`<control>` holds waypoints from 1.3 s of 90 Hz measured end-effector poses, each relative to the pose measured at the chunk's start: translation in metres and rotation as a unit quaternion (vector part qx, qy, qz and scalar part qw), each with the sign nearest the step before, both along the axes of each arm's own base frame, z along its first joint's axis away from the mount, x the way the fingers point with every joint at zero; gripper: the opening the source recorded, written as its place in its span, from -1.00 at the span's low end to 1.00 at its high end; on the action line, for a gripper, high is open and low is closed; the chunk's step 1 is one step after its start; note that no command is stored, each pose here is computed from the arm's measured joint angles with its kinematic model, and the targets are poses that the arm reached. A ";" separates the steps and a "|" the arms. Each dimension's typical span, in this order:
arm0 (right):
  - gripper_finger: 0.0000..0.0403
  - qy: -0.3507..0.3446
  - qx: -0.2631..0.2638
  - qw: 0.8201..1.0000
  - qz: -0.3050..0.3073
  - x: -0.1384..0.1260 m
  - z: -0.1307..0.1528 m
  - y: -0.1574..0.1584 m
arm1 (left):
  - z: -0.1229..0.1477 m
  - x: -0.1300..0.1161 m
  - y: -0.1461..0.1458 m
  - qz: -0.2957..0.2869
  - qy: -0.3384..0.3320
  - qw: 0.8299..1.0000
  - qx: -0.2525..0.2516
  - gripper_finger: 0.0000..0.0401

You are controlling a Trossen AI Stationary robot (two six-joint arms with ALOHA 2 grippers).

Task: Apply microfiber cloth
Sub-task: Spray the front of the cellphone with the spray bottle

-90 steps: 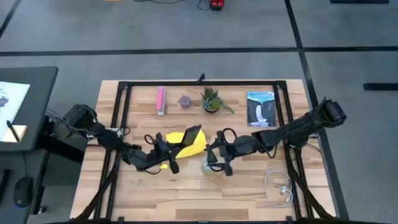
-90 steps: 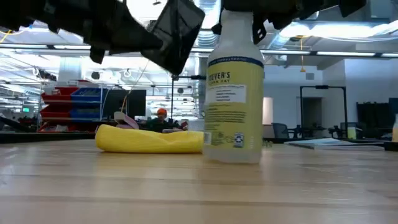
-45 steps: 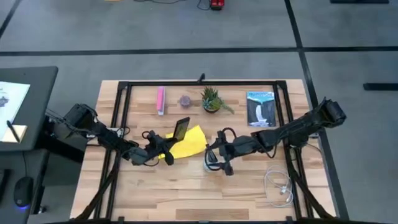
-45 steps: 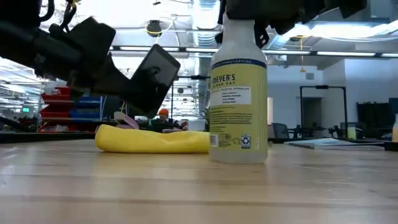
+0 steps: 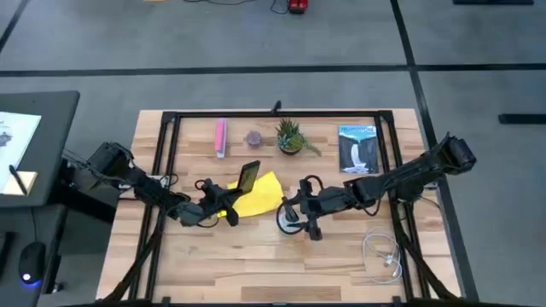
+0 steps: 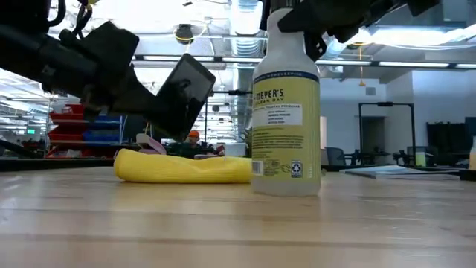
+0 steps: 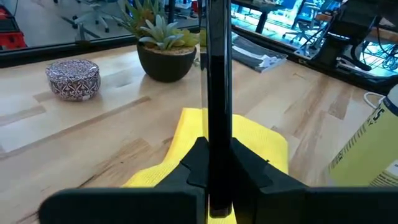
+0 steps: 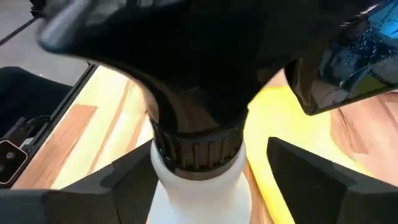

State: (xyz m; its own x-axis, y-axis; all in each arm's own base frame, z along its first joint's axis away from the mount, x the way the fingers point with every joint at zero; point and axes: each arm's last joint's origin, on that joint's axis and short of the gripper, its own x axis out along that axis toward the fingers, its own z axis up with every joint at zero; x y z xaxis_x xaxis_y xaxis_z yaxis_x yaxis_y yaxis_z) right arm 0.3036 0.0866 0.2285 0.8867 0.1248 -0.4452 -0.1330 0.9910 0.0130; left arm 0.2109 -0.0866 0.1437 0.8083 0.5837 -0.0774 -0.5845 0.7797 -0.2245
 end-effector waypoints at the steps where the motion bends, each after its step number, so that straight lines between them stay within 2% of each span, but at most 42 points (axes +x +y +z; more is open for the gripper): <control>1: 0.23 0.000 0.000 1.000 0.000 0.000 0.000 0.000 | 0.000 0.000 0.000 0.000 0.000 1.000 0.000 -0.94; 15: -0.25 0.000 -0.001 1.000 -0.001 0.000 0.000 0.000 | 0.000 0.000 0.000 0.000 0.000 1.000 0.000 -0.94; 19: -0.31 0.000 -0.002 1.000 0.000 0.000 0.000 0.000 | 0.000 0.000 0.000 0.000 0.000 1.000 0.000 -0.94; 37: -0.31 0.031 -0.008 0.999 -0.006 -0.013 0.007 -0.003 | 0.000 0.000 0.000 -0.002 -0.002 1.000 -0.004 -0.94; 65: -0.31 0.121 -0.050 0.987 -0.096 -0.069 0.027 -0.010 | -0.003 0.001 -0.001 -0.016 0.001 1.000 -0.016 -0.94; 79: -0.24 0.125 -0.059 0.981 -0.133 -0.093 0.037 -0.009 | -0.006 0.000 -0.002 -0.021 0.016 1.000 -0.011 -0.94; 117: 0.07 0.138 -0.063 0.981 -0.124 -0.104 0.036 0.000 | -0.014 -0.002 -0.002 -0.035 0.047 0.998 -0.012 -0.94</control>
State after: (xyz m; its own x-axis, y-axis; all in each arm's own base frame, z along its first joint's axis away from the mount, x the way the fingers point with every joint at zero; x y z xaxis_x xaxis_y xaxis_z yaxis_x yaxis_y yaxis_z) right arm 0.1998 0.0869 0.2646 0.7263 -0.1500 -0.6708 0.1035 0.9886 -0.1091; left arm 0.2089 -0.0884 0.1300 0.8352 0.5233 -0.1689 -0.5486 0.8141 -0.1904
